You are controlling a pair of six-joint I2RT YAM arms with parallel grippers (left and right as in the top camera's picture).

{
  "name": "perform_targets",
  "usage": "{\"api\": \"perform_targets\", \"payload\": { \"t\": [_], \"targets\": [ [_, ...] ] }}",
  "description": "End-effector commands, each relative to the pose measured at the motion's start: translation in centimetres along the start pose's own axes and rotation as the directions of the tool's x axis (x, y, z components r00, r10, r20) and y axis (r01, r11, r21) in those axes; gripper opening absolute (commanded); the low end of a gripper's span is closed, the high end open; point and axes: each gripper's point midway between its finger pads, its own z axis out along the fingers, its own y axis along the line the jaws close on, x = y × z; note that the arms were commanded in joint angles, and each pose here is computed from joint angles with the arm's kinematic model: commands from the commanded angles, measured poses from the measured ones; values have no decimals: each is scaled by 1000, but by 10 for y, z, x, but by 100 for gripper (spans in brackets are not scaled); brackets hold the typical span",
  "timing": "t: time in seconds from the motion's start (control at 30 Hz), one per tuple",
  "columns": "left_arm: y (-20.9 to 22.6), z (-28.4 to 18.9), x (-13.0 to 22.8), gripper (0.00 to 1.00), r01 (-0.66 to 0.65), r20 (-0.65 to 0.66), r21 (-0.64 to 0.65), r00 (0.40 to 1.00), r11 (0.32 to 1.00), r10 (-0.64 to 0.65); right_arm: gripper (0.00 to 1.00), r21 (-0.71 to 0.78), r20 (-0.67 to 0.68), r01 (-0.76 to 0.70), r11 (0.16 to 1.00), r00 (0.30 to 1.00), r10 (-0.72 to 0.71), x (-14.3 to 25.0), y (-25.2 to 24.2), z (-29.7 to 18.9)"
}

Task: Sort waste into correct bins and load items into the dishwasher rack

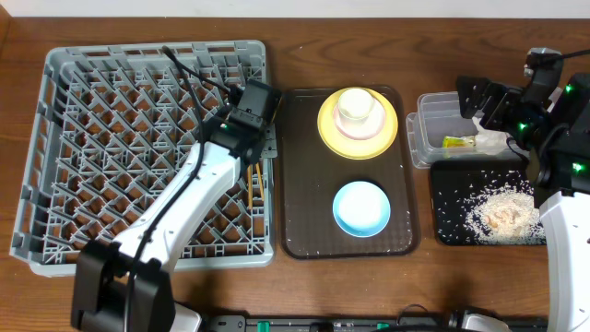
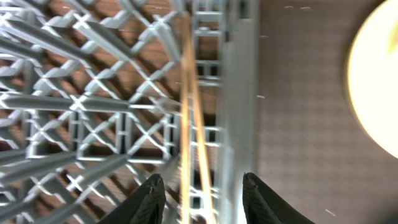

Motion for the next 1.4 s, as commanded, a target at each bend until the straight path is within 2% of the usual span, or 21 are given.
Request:
{"api": "perform_targets", "payload": {
  "t": [0.0,0.3,0.33,0.43,0.53,0.7,0.8,0.83,1.0,1.17,1.37],
  "targets": [
    [-23,-27,-3,43,2,-8,161,1000,987,-1,99,-7,-1,13,1000,1000,-13,0,0,-1],
    [-71,-102,-29,34,3,-86,409,996,912,36,99,-7,-1,13,1000,1000,-13,0,0,-1],
    [-76,-109,-32,31,-2,-89,433,995,902,45,99,-7,-1,13,1000,1000,-13,0,0,-1],
    [-92,-121,-48,15,-23,-57,489,997,872,59,99,-7,-1,13,1000,1000,-13,0,0,-1],
    [-114,-124,-62,6,-67,14,528,997,846,71,99,-7,-1,13,1000,1000,-13,0,0,-1],
    [-170,-117,-68,8,-173,126,573,984,801,122,99,-7,-1,13,1000,1000,-13,0,0,-1],
    [-195,-95,-67,17,-216,175,526,974,823,144,99,-7,-1,13,1000,1000,-13,0,0,-1],
    [-203,-86,-66,25,-227,185,513,971,828,152,99,-7,-1,13,1000,1000,-13,0,0,-1],
    [-236,-40,-59,29,-290,220,485,953,825,206,99,-7,-1,13,1000,1000,-13,0,0,-1],
    [-235,4,-59,29,-289,223,399,951,871,213,99,-7,-1,13,1000,1000,-13,0,0,-1],
    [-239,30,-50,29,-290,197,386,953,876,229,99,-7,-1,13,1000,1000,-13,0,0,-1]
  ]
}}
